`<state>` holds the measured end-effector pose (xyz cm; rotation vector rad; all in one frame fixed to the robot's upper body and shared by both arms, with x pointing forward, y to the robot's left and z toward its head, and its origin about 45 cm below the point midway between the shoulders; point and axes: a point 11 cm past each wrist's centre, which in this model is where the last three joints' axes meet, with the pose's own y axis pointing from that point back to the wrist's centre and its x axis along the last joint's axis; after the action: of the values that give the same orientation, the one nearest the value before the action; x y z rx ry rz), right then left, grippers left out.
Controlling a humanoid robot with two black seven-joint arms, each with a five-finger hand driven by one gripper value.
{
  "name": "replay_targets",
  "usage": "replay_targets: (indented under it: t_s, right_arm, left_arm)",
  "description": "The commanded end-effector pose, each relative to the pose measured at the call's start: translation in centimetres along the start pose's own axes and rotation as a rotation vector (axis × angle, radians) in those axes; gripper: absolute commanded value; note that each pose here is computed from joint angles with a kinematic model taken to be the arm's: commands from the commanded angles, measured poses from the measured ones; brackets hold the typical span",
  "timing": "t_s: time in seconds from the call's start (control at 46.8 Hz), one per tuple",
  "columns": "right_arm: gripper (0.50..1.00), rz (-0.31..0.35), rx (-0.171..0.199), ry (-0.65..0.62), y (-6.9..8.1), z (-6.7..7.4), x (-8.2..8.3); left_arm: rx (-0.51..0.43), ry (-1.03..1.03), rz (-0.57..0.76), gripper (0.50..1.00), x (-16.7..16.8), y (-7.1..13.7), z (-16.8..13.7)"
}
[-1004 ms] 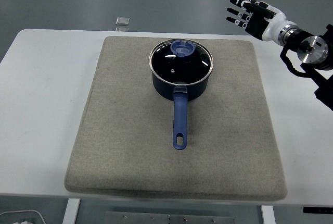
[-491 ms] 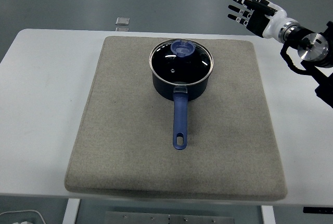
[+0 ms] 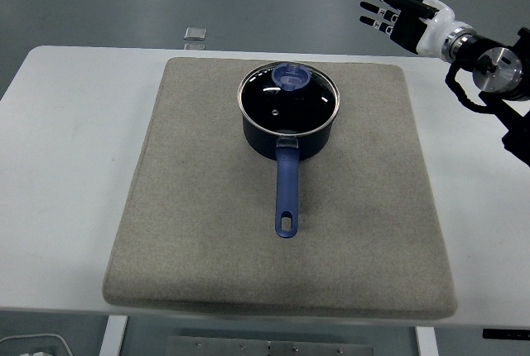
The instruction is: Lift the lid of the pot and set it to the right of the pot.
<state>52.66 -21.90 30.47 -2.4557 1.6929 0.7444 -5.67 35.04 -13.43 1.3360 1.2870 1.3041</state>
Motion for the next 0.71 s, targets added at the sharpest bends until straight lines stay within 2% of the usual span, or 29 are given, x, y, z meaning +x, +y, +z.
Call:
replay_targets:
  t_s: [0.0, 0.085, 0.363, 0.534, 0.684]
  right_arm:
    - [0.924, -0.005, 0.003, 0.010, 0.0, -0.3, -0.2]
    - [0.924, -0.004, 0.006, 0.043, -0.1, -0.8, -0.6]
    - [0.924, -0.031, -0.002, 0.089, 0.0, -0.9, -1.3]
    - [0.924, -0.040, -0.017, 0.217, 0.0, -0.8, -1.8]
    - [0.924, -0.062, -0.022, 0.336, -0.2, -1.1, -3.0]
  left_arm:
    - [0.000, 0.000, 0.000, 1.000, 0.0, 0.0, 0.0]
    - [0.000, 0.000, 0.000, 1.000, 0.0, 0.0, 0.0]
    - [0.000, 0.000, 0.000, 1.000, 0.0, 0.0, 0.0]
    - [0.000, 0.000, 0.000, 1.000, 0.0, 0.0, 0.0]
    - [0.000, 0.000, 0.000, 1.000, 0.0, 0.0, 0.0]
